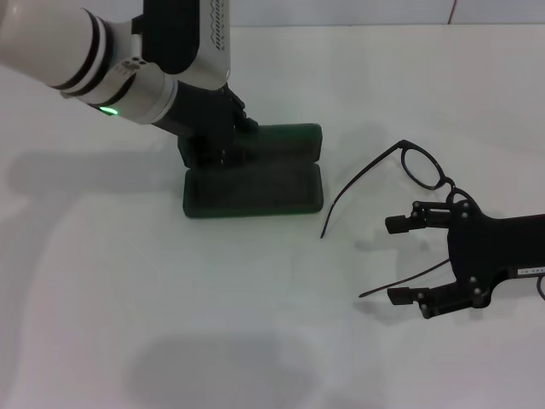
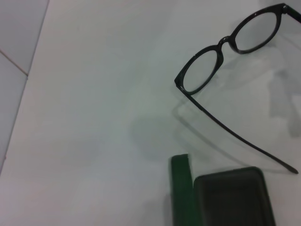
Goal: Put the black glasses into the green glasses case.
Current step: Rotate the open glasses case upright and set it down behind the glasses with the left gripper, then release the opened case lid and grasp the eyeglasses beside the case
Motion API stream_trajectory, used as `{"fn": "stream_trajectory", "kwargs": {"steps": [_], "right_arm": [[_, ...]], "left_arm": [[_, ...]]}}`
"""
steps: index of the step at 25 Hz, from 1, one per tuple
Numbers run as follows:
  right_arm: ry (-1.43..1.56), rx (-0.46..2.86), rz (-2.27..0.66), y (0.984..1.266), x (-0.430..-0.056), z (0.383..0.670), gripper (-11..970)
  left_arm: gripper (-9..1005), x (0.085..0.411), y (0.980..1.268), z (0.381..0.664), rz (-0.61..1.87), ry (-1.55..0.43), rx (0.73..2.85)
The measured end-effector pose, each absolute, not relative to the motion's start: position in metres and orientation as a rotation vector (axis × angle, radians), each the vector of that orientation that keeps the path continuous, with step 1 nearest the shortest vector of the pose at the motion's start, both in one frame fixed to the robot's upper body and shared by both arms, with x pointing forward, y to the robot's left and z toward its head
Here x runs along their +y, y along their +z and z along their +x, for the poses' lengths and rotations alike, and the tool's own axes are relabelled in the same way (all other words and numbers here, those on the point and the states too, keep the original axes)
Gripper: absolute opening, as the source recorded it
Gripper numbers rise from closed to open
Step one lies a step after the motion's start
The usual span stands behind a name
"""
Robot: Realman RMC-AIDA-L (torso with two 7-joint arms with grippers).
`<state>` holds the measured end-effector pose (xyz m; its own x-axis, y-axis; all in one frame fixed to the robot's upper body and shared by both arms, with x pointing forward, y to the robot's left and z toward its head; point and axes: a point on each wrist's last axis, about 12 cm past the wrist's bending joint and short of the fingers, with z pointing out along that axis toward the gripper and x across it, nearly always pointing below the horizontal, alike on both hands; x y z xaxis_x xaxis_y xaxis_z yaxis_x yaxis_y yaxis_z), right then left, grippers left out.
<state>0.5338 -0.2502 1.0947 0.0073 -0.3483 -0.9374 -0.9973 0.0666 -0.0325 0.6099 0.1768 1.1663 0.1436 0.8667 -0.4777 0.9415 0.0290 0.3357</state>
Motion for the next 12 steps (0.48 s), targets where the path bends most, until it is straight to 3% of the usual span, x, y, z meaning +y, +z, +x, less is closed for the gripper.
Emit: {"fn": "stream_trajectory", "kwargs": {"steps": [4,8,12], "right_arm": [[0.951,1.482,-1.418,1.095,-0.25,0.534,868],[0.953,1.477,-1.413,1.096,-0.251,0.534,868],[0.967,1.495,-1.388,1.099,-0.254,0.535,868]], "left_arm": [[273,0.176,1.17,0.609,1.807,-0.197,1.719],[380,0.185,1.177,0.602,1.699,-0.262,1.731],[436,0.215,1.182,0.579,1.501,-0.487,1.73]]}}
